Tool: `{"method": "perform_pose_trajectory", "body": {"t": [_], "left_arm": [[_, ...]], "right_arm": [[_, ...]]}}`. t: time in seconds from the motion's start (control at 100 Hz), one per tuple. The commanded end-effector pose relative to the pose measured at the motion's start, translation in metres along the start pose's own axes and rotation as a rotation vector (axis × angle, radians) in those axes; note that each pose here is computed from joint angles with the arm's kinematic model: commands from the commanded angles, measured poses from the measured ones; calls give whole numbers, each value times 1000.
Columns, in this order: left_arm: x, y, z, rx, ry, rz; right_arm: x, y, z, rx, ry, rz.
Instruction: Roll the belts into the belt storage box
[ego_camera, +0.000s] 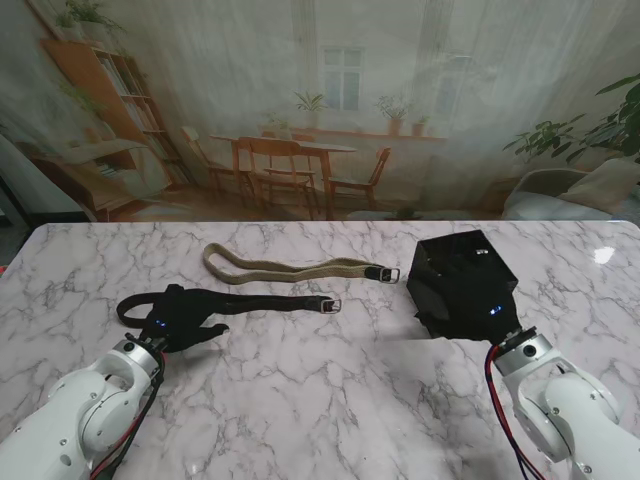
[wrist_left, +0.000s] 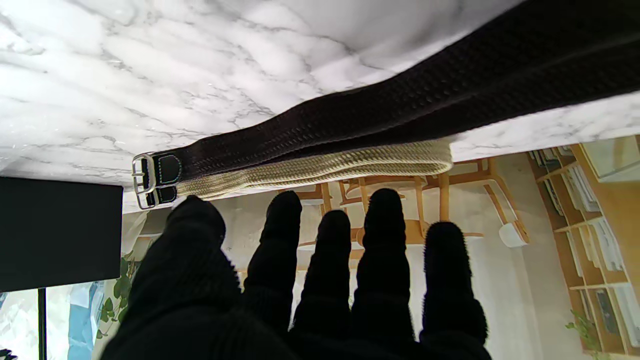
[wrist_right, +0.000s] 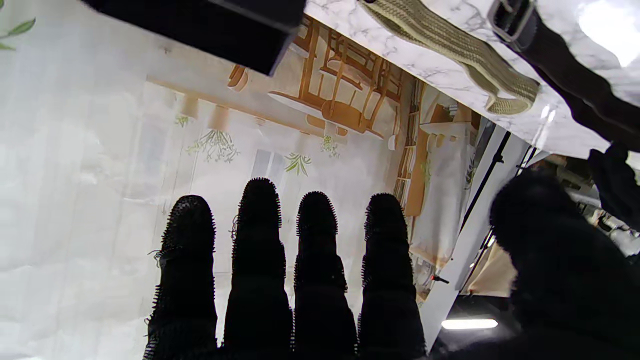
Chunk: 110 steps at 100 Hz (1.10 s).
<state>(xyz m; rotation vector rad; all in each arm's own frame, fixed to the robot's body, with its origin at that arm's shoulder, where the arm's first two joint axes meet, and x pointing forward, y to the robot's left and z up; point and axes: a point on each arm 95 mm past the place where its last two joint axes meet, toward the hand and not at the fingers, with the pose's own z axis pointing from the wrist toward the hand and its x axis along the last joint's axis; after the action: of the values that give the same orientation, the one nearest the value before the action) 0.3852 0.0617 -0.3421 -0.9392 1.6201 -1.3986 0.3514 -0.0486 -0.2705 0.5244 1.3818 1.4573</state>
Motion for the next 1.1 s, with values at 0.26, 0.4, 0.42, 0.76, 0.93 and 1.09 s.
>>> {"method": "perform_pose_trajectory", "body": {"t": [0.26,0.4,0.42,0.76,0.93,1.09], "left_arm": [[-50,1,-33,-98,-124,104],[-70,11,-37,-163,-176,127],[-73,13,-37,-175,-182,127],[-108,24,-15,-242,-250,88],[-119,31,-8,-274,-289,76],[-122,39,-6,-289,-305,70]], "right_arm": [[14,-15,-12,25,-52,32],[14,-15,-12,19,-53,31],[14,-15,-12,19,-53,30],[15,-16,-9,23,-44,31],[16,-16,-9,26,-42,30],[16,-17,-9,28,-44,28]]}}
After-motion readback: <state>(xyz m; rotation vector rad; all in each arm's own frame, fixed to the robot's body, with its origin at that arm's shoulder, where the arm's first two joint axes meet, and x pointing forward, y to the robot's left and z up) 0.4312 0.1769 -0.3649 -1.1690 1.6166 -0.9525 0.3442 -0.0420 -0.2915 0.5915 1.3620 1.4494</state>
